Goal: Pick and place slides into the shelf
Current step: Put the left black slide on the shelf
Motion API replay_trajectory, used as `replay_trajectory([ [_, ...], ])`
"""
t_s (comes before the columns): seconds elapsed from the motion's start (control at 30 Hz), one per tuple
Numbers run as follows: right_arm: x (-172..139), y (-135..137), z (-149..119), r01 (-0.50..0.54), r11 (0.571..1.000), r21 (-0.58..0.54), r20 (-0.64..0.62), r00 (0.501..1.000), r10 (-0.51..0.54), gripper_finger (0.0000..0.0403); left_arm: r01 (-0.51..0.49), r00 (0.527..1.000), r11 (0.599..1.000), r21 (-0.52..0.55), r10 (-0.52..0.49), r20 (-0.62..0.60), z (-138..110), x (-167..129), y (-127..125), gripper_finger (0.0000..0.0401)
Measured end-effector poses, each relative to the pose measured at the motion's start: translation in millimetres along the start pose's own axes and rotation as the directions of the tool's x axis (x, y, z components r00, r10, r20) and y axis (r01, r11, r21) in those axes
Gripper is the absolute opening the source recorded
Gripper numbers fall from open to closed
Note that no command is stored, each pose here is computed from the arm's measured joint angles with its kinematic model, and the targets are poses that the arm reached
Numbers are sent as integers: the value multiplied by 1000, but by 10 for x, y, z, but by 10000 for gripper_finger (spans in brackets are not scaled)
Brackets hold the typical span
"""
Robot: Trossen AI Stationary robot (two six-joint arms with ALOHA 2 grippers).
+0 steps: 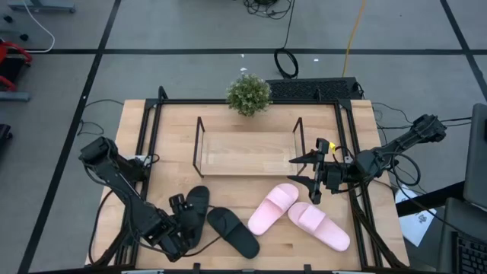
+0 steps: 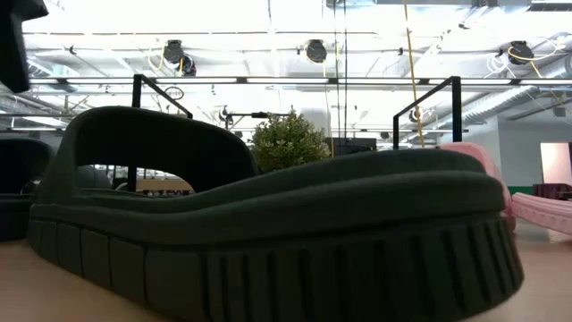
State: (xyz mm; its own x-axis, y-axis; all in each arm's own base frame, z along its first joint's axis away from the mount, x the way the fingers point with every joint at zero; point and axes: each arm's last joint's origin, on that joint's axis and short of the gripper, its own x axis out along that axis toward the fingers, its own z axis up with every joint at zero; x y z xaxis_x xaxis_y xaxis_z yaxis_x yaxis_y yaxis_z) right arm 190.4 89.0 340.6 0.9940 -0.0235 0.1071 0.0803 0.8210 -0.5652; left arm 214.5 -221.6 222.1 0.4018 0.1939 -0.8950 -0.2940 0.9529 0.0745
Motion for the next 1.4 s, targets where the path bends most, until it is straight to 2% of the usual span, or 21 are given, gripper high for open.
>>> replay_trajectory([
  [0.27, 0, 0, 0, 0, 1000, 0, 0, 1000, 0, 205, -59, 994, 998, 28, 61, -88, -78, 252, -92, 263],
  [0.5, 0, 1, -1, 0, 1000, 0, -1, 1000, 0, 205, -157, 985, 986, 47, 160, -69, -120, 357, -82, 262],
  [0.97, 0, 0, -1, 0, 1000, 0, -1, 1000, 0, 205, -205, 974, 976, 69, 210, -82, -136, 348, -31, 264],
  [1.4, 1, 1, -1, -1, 1000, 9, -1, 1000, 1, 205, -197, 976, 978, 64, 202, -82, -133, 349, -38, 262],
])
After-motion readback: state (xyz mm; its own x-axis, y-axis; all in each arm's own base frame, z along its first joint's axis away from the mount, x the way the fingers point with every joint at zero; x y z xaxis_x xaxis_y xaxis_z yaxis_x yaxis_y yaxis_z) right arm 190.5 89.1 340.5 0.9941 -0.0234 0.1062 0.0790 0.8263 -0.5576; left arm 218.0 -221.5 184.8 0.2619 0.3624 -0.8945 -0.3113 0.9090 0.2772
